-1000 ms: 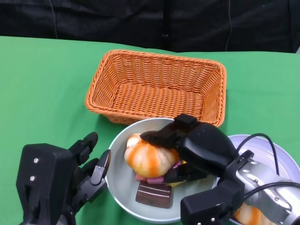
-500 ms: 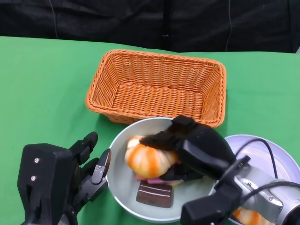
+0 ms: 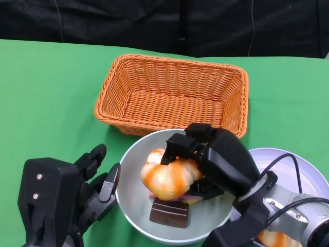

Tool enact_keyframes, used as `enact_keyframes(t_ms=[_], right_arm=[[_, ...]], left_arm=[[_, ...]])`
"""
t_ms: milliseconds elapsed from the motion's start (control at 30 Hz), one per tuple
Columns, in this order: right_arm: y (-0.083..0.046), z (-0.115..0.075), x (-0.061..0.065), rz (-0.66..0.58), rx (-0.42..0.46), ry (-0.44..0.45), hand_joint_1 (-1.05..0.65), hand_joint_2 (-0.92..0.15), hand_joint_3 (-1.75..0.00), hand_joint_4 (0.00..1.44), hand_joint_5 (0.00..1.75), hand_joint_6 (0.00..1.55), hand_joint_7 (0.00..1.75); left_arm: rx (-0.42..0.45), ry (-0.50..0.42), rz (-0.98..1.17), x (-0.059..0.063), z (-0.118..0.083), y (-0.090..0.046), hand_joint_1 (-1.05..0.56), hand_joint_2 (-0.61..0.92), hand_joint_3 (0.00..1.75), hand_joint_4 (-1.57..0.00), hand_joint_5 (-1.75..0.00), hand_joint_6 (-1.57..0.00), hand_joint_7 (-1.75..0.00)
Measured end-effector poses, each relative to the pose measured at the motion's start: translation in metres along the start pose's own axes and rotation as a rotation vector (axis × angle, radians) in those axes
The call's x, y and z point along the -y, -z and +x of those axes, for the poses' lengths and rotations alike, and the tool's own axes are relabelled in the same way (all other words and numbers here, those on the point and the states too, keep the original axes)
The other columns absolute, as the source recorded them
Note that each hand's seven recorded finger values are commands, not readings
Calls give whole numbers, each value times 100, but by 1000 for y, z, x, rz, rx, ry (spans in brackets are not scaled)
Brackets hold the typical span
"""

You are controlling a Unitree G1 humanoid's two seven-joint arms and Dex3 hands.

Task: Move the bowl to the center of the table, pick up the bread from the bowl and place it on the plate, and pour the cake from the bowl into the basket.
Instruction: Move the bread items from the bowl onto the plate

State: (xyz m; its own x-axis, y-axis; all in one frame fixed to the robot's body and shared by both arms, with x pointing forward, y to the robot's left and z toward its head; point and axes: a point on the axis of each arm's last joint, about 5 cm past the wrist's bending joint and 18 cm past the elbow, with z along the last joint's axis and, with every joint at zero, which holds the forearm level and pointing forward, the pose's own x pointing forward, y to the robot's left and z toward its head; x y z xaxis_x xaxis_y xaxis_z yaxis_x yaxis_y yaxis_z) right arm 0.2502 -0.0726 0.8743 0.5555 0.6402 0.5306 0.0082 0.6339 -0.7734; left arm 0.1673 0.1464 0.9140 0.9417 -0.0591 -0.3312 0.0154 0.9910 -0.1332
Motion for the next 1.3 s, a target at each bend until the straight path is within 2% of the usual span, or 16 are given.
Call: enact_keyframes(t_ms=[200,233,300,367,433,500,567,667,800,833,1000,1300], right_arm=[[0,0,0,0,0,0,-19,-33,-133,101,175,75,175],[-1,0,2,5,4,14,-23,-31,-144,102,175,77,175],[-8,2,12,61,33,112,-25,-29,-157,102,175,78,175],[-15,8,25,111,74,212,-26,-28,-160,103,175,78,175],[-17,11,32,117,84,243,-26,-28,-161,103,175,78,175],[-18,8,33,120,76,230,-26,-27,-161,103,175,78,175],[-19,4,34,138,54,212,-23,-18,-169,102,175,80,172],[-24,2,48,213,25,246,-22,-12,-174,102,175,81,170],[-24,1,59,223,11,251,-22,-12,-175,102,175,82,169],[-24,-1,61,232,3,244,-17,-11,-175,102,175,85,164],[-26,-10,84,276,-9,282,-13,-11,-175,103,175,88,159],[-27,-12,85,286,-23,255,-13,-11,-175,103,175,89,158]], left_arm=[[1,0,0,0,0,0,-64,92,60,-6,-38,-22,-1],[4,2,0,0,0,0,-64,92,60,-6,-38,-22,-1],[-1,5,-2,0,1,1,-63,92,60,-7,-38,-22,-1],[-9,5,-2,-1,1,2,-63,92,59,-7,-38,-23,-1],[-7,9,-2,-1,1,2,-63,92,59,-7,-38,-23,-1],[-4,12,-2,-1,1,2,-63,92,59,-7,-38,-23,-1],[-2,15,-3,-1,1,2,-63,92,59,-7,-38,-23,-1],[-2,14,-1,-2,1,2,-63,92,59,-7,-38,-23,-1],[0,16,0,-2,1,2,-63,92,60,-7,-38,-23,-1],[0,18,0,-2,2,2,-64,92,60,-6,-38,-22,0],[-8,14,4,-4,3,3,-64,92,60,-5,-37,-22,0],[-5,21,4,-3,3,2,-64,92,60,-6,-37,-22,0]])
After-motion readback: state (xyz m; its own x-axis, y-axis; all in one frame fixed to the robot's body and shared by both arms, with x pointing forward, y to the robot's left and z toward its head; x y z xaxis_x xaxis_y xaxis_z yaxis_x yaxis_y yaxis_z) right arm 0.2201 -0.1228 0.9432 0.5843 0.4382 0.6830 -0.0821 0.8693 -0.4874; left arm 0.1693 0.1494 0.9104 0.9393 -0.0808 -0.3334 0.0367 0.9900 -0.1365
